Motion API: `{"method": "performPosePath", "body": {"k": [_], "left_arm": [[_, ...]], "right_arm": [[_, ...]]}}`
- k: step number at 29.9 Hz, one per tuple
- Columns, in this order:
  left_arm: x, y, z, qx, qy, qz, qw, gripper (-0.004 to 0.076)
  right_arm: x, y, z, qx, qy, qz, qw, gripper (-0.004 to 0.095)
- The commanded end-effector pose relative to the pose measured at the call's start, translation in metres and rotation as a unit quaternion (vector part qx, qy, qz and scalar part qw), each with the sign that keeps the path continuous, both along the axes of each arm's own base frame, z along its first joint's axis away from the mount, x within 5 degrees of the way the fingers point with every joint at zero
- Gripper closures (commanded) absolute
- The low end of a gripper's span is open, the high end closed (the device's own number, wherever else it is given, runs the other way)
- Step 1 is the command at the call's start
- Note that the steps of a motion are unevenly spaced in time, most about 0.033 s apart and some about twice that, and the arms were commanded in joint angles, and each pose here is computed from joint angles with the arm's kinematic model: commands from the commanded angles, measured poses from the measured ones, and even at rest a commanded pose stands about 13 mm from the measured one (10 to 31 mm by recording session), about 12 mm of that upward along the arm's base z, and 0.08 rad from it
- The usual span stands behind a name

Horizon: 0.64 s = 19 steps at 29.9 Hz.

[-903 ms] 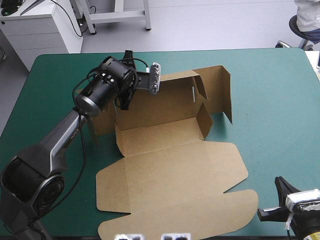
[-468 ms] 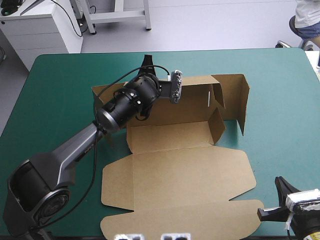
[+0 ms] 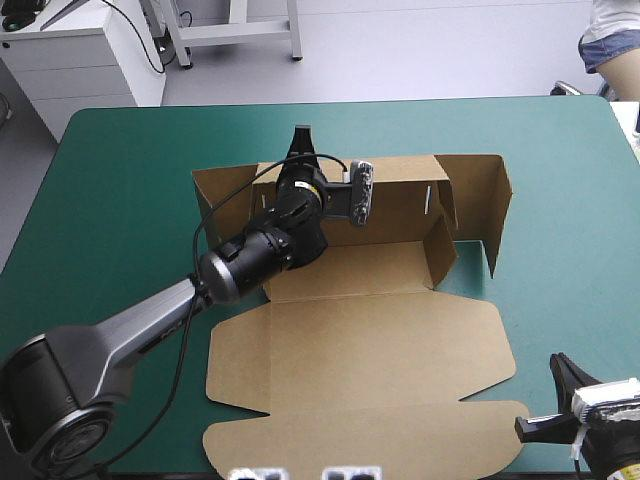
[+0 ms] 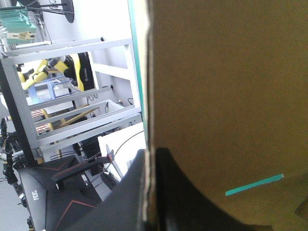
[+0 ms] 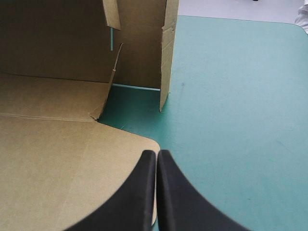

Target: Fold the box

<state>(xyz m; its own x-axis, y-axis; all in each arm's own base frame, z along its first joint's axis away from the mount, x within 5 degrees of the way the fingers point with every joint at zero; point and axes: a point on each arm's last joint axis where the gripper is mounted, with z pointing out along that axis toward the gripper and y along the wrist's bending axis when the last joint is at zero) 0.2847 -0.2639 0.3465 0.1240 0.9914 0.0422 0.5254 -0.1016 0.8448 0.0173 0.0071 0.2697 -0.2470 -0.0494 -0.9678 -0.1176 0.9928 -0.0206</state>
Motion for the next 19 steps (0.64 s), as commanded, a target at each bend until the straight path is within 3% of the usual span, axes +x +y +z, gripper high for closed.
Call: {"method": "performPosePath", "body": {"k": [1,11,19], "left_arm": [[-0.017,0.016,0.031,-0.025,-0.071,-0.022,0.997,0.0732],[-0.047,0.021,0.007,-0.034,-0.176,-0.018,0.984,0.0732],[-0.052,0.026,-0.024,-0.034,-0.156,-0.012,0.987,0.0732]], "right_arm": [[-0.003,0.0,0.016,0.005,-0.054,0.001,0.999,0.0909],[-0.003,0.0,0.016,0.005,-0.054,0.001,0.999,0.0909],[-0.003,0.0,0.016,0.007,-0.054,0.001,0.999,0.0909]]}}
